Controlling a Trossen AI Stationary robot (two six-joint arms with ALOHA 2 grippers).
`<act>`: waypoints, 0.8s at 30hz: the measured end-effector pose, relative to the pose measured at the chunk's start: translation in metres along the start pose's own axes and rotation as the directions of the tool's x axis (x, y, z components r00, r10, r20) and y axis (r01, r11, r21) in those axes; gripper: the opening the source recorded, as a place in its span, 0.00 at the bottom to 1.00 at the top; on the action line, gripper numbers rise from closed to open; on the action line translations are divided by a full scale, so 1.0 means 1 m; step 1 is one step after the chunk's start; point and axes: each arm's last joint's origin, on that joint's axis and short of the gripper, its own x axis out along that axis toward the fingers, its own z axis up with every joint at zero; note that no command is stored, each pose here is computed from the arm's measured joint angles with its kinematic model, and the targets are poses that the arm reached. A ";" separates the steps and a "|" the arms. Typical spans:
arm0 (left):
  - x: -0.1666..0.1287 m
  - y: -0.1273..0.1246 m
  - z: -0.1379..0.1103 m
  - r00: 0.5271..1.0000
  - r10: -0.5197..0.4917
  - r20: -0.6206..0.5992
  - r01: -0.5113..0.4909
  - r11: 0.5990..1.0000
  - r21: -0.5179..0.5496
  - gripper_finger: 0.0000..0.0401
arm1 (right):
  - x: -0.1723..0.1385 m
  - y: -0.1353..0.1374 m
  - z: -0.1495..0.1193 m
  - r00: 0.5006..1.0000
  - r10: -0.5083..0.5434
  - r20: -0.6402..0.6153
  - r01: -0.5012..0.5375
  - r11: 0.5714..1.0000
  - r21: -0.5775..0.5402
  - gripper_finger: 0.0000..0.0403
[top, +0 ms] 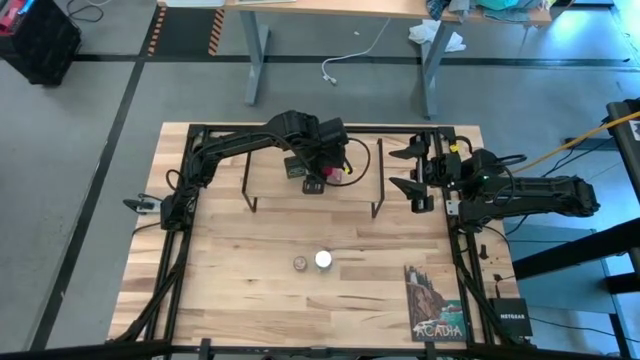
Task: Shelf spices
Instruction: Put the red seasoning can on the shelf
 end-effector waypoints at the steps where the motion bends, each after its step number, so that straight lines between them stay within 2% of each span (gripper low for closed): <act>1: 0.000 0.000 0.000 1.000 0.001 0.001 -0.001 1.000 0.000 0.53 | 0.000 0.000 0.000 1.000 0.000 -0.001 0.000 1.000 0.000 0.69; 10: 0.000 0.000 0.000 1.000 -0.003 0.003 0.003 0.998 -0.059 0.54 | 0.000 0.000 0.000 1.000 0.001 -0.001 -0.001 1.000 -0.003 0.69; 20: 0.000 0.000 -0.001 0.999 -0.033 0.004 0.033 0.991 -0.130 0.67 | 0.000 0.000 -0.001 1.000 -0.010 -0.009 0.010 1.000 -0.019 0.69; 24: -0.004 0.001 -0.001 1.000 0.018 -0.009 -0.019 0.994 -0.110 0.69 | 0.000 0.000 -0.001 1.000 -0.010 -0.010 0.010 1.000 -0.019 0.69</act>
